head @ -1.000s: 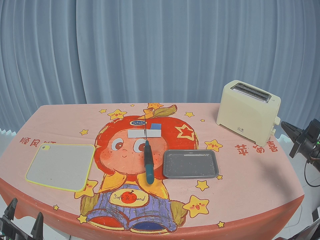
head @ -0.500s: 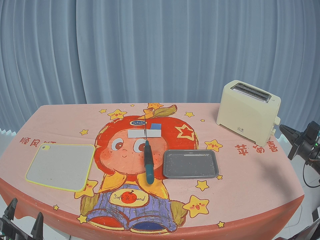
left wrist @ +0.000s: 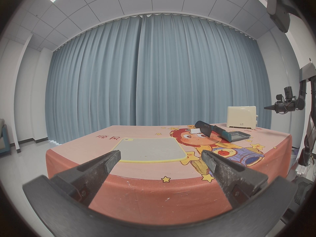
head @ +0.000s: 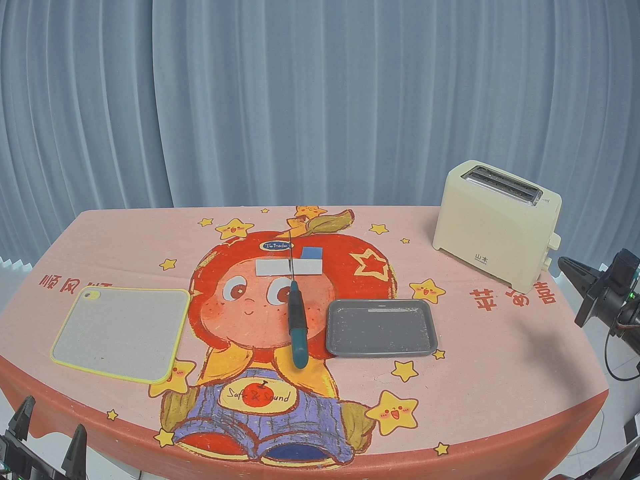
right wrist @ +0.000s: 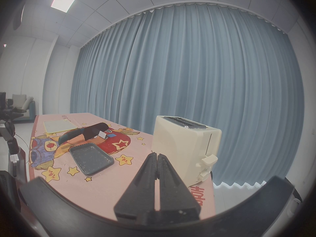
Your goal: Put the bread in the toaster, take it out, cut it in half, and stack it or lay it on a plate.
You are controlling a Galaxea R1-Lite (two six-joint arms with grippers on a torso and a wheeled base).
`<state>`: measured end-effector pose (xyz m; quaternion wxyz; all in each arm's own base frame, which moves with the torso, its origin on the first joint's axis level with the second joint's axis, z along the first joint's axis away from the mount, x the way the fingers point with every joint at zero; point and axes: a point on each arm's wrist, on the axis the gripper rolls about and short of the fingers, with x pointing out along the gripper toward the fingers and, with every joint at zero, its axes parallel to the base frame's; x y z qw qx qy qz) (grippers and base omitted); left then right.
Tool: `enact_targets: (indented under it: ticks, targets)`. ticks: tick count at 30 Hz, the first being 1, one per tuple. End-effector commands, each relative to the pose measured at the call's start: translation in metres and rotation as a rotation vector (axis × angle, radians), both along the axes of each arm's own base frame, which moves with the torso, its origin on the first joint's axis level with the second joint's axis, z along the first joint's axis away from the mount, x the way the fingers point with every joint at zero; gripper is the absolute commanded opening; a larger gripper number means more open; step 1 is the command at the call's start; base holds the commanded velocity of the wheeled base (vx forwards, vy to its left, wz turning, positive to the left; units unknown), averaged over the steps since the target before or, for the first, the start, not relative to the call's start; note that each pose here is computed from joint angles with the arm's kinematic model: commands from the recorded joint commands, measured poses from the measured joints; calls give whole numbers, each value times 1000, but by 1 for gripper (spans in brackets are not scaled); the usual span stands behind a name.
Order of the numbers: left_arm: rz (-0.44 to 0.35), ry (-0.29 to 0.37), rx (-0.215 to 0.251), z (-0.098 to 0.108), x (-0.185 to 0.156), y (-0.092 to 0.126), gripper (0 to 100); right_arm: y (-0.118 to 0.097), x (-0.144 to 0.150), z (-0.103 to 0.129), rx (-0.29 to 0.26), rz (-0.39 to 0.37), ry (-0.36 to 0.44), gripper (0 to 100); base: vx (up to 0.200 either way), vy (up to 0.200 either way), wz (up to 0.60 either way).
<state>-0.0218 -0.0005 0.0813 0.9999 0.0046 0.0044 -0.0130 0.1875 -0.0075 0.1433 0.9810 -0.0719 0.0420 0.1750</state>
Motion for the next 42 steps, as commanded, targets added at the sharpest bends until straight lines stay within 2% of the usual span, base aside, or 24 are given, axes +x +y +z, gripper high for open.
enact_targets:
  ticks: [1,7,12,24,42]
  targets:
    - [0,17,1,-5,1,0,100,-2,-1,-1,2,-9,4,0,0,0,0]
    - [0,19,0,-5,1,0,100,-11,3,-4,4,-52,21,0,0,0,0]
    - [0,17,0,-5,1,0,100,-12,4,-8,9,-57,42,0,0,0,0]
    - [0,17,0,-5,1,0,100,-19,26,-31,27,-75,152,0,0,0,0]
    - [0,17,0,-5,1,0,100,-42,55,-46,78,-150,213,0,0,0,0]
